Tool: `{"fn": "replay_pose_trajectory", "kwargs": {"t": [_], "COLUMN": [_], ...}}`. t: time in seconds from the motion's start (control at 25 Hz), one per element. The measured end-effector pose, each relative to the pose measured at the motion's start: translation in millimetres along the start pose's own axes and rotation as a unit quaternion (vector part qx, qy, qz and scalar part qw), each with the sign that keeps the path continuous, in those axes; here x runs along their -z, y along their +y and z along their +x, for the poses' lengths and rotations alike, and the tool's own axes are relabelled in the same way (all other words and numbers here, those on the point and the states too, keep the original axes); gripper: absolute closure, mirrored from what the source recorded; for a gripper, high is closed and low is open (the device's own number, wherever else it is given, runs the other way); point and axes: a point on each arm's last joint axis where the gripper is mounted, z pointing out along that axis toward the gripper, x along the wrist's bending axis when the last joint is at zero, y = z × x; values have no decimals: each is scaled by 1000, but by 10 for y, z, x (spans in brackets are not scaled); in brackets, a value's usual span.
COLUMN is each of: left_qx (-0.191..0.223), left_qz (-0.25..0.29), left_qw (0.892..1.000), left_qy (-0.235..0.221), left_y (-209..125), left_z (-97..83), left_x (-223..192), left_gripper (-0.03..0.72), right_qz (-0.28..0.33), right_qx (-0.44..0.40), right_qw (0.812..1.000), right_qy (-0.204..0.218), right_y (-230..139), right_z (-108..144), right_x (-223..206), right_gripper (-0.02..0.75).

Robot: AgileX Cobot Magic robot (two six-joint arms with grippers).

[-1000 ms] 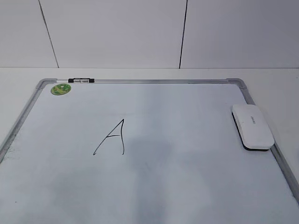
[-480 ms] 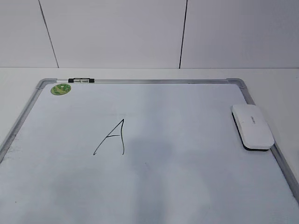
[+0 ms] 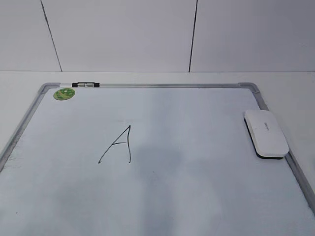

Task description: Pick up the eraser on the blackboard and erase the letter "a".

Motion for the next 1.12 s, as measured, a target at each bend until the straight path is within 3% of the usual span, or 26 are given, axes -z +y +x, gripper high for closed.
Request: {"fn": "replay_pose_trajectory", "kwargs": {"t": [0.28,0.76,1.12], "left_qx": [0,-7,-7], "left_qz": [-1,-65,-67], "left_qw": [1000,998,998], "left_qy": [0,4,3], "left_y": [-2,-117,-125], "left_z": [-1,-30,-33], "left_x": [3,168,175], "left_gripper": [453,454,453], "right_qz": [-9,-72,-100], "right_qx": [-1,-7,-9], "right_qw": [1000,997,995], "right_qy": [0,2,3], "right_y": [-12,-134,-196], "right_z": [-2,-19,-27], "right_x": [19,165,226], "right_gripper": [145,145,145]}}
